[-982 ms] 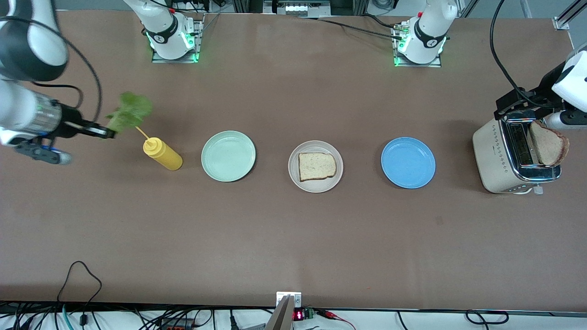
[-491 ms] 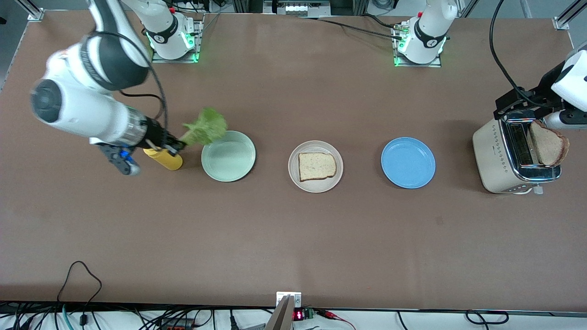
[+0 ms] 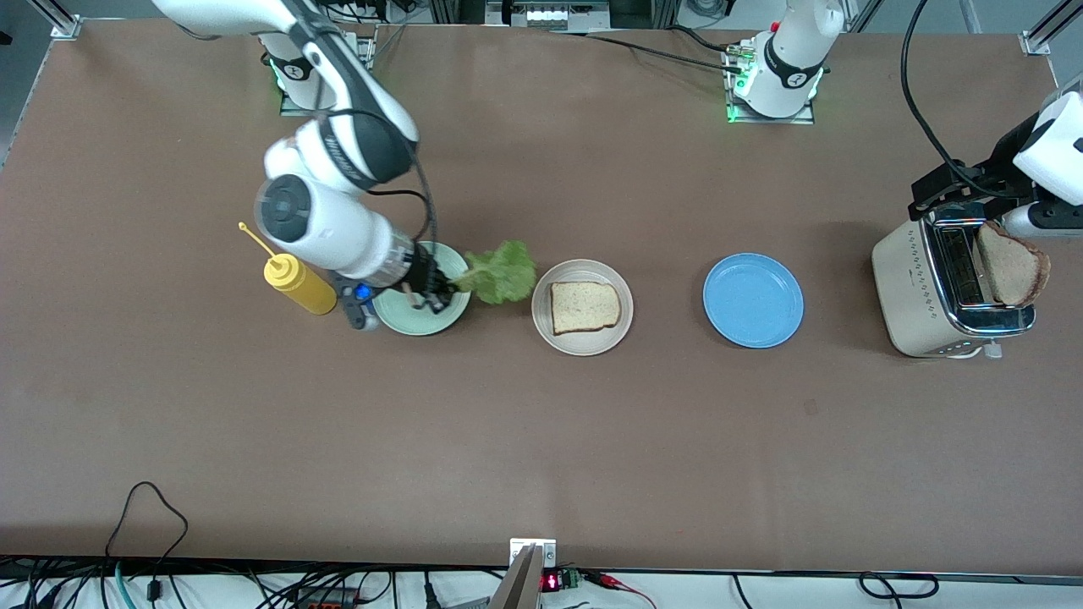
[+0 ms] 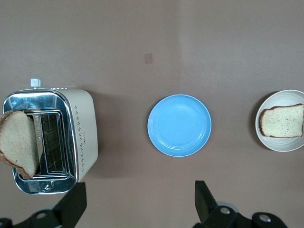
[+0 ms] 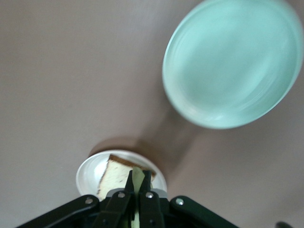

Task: Make sandwich in beige plate with both arms
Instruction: 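Lower the lettuce onto the bread and open the right gripper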

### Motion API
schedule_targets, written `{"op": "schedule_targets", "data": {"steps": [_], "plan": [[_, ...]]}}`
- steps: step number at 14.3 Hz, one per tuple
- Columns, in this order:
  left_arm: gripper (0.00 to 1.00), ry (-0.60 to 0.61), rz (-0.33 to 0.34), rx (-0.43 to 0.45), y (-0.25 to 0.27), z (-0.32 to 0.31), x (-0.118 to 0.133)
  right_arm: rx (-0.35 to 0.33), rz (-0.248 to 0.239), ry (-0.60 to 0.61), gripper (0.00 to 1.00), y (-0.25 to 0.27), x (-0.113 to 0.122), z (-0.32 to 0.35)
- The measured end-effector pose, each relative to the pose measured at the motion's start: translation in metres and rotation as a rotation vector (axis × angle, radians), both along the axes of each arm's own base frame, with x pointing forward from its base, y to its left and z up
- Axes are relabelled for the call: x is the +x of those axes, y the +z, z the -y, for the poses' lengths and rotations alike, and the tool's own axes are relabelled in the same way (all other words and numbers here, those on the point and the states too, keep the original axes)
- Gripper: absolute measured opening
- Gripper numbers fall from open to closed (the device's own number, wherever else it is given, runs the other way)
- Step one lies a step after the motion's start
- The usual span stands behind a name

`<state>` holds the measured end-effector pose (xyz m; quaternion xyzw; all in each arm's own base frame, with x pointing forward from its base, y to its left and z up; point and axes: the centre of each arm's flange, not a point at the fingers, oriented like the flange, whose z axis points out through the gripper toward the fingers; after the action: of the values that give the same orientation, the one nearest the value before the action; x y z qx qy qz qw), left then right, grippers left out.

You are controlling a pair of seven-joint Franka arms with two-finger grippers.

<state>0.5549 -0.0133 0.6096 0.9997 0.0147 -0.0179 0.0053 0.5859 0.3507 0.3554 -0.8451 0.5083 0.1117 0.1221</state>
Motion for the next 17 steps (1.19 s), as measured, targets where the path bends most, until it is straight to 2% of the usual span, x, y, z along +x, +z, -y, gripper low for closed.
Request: {"op": "schedule_targets", "data": {"steps": [5,9,14,15,17], "plan": [[1.0,0.0,0.0,0.0,0.0,0.0,0.0,0.061,0.019,-0.129,0.05,-0.047,-0.007,-0.076],[1.0,0.0,0.0,0.0,0.0,0.0,0.0,0.09,0.023,-0.145,0.05,-0.081,-0.016,-0.114],[1.0,0.001,0.0,0.0,0.0,0.0,0.0,0.092,0.02,-0.136,0.05,-0.127,-0.034,-0.138],[1.0,0.001,0.0,0.0,0.0,0.0,0.0,0.087,0.021,-0.14,0.09,-0.132,-0.033,-0.136],[1.0,0.001,0.0,0.0,0.0,0.0,0.0,0.074,0.029,-0.155,0.26,-0.136,-0.025,-0.127]]}}
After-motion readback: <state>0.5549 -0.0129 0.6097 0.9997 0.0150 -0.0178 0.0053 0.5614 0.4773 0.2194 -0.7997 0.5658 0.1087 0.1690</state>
